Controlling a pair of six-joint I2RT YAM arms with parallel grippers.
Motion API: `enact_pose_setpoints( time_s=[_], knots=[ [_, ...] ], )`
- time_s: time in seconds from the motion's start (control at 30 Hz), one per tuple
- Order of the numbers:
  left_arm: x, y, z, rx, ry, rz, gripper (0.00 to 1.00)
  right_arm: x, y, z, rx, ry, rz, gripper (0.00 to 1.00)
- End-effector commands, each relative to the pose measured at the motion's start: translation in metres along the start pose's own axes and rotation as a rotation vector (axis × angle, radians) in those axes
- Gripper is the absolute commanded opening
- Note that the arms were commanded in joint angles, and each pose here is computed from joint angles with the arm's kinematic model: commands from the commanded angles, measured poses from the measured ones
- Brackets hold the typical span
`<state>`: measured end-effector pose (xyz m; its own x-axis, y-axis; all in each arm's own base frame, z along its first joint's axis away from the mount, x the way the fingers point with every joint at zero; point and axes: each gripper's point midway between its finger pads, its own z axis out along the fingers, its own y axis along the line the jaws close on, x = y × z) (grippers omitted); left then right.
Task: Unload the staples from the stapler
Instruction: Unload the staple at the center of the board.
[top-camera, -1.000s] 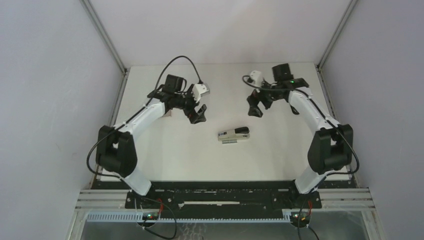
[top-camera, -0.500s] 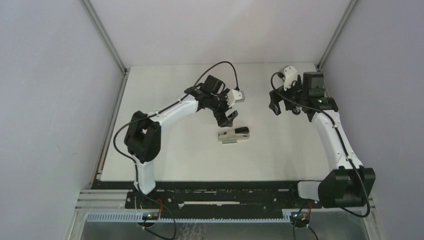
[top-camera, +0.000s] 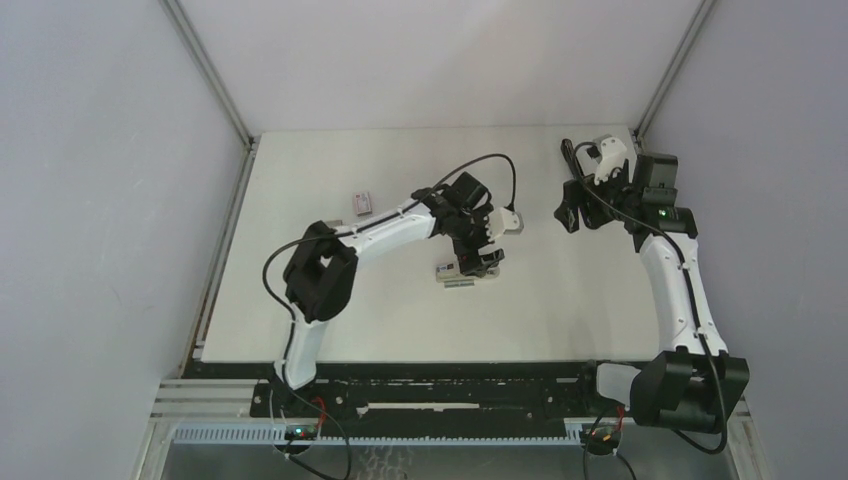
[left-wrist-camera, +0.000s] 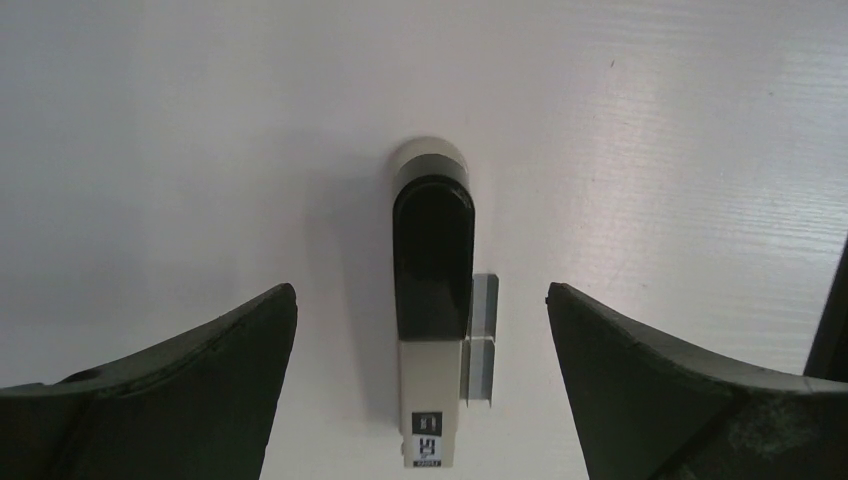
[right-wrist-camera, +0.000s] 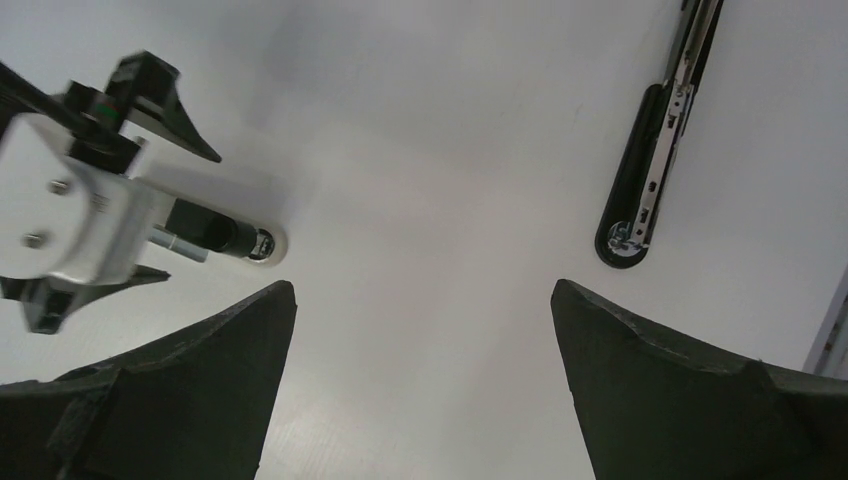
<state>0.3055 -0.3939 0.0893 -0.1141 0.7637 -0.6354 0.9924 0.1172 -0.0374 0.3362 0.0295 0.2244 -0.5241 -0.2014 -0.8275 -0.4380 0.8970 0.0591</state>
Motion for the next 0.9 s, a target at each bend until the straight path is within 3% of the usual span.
enact_pose_setpoints(
  time_s=[0.0, 0.13, 0.5, 0.73, 0.87],
  knots=[
    [-0.007, 0.009, 0.009, -0.061, 0.035, 0.024, 1.00, -0.010, 0.003, -0.010, -0.010, -0.060, 0.001, 1.00],
    [-0.007, 0.016, 0.019, -0.078, 0.059, 0.009, 0.99, -0.010, 0.005, -0.012, -0.024, -0.065, 0.003, 1.00],
    [-0.003, 0.017, 0.034, -0.076, 0.087, 0.003, 0.78, -0.005, -0.004, -0.014, -0.011, -0.071, 0.017, 1.00],
    [-0.007, 0.005, 0.037, -0.058, 0.089, 0.031, 0.76, -0.003, -0.006, -0.013, -0.010, -0.065, 0.025, 1.00],
    [-0.007, 0.005, 0.039, -0.059, 0.093, 0.030, 0.64, 0.000, -0.006, -0.010, -0.019, -0.056, 0.035, 1.00]
  ],
)
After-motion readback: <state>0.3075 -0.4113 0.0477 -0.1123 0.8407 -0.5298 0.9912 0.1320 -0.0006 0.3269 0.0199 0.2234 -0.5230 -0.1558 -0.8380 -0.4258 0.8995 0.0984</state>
